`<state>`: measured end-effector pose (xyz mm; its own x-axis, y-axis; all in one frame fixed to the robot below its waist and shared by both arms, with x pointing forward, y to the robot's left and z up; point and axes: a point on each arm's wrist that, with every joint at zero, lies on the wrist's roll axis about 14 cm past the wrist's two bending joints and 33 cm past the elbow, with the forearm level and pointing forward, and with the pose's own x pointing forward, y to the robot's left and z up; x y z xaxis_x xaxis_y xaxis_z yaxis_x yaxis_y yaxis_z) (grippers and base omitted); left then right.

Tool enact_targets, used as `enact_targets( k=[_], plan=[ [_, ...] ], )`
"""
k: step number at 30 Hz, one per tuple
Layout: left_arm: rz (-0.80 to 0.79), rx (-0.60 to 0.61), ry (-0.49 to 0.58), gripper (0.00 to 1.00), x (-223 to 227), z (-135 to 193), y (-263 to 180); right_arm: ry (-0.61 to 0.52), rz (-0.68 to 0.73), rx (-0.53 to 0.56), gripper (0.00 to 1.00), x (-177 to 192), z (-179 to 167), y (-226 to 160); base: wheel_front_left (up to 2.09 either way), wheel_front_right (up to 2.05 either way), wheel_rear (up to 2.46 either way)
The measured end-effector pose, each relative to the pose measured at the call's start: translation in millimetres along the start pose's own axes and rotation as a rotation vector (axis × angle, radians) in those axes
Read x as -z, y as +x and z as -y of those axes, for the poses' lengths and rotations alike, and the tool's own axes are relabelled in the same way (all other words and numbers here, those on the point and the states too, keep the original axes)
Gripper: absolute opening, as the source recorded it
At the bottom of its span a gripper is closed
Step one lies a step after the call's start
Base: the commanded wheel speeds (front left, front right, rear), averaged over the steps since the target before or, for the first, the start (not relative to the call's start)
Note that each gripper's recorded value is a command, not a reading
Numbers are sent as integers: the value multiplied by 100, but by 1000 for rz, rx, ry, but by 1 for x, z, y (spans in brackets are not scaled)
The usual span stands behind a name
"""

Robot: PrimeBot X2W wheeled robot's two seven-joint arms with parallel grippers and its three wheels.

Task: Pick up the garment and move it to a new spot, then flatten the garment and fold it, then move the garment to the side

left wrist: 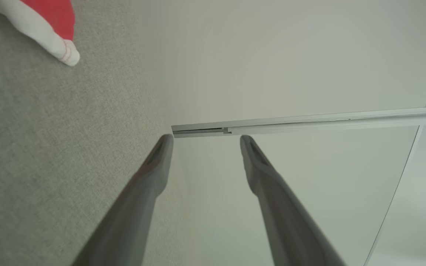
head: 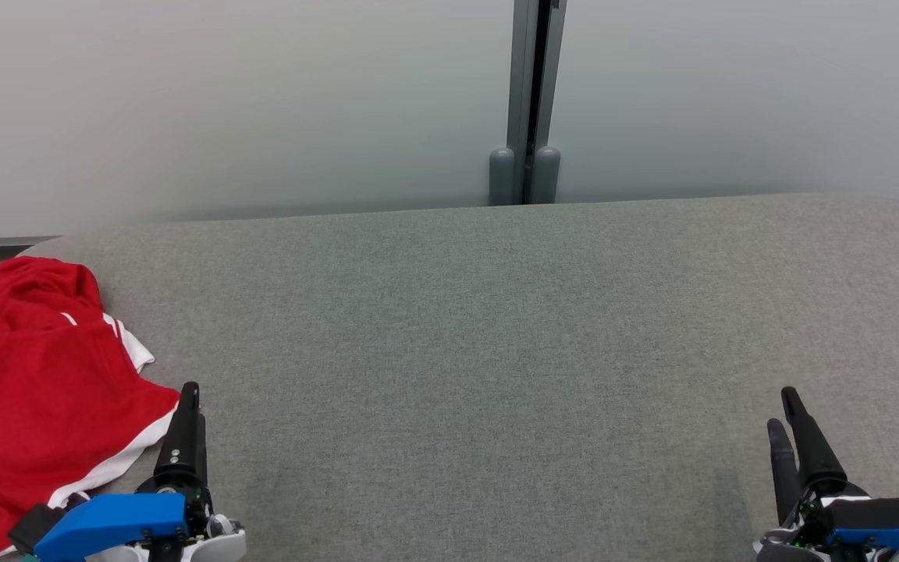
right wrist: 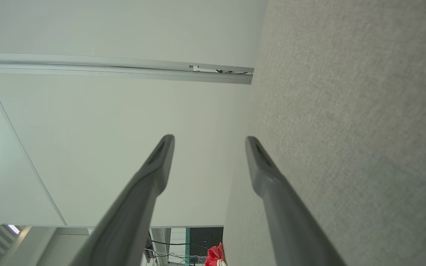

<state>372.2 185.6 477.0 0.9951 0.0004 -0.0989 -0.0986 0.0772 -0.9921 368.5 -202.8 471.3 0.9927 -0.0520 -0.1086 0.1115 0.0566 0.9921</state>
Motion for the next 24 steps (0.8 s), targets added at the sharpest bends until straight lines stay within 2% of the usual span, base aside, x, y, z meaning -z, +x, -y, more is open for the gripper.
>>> enact_targets(
  k=[9, 16, 24],
  plan=[
    [-13, 12, 161, 100, 9, 9, 0, -151, 39, -24, 100, -9, -9, -1, 0, 0, 0],
    [-18, 3, 286, 100, 16, 9, -2, -329, 49, -52, 100, -9, -18, -3, 0, 0, 0],
    [-24, 17, 515, 100, 23, 13, -2, -545, 26, -81, 100, 2, -24, -7, 0, 0, 0]
  ],
)
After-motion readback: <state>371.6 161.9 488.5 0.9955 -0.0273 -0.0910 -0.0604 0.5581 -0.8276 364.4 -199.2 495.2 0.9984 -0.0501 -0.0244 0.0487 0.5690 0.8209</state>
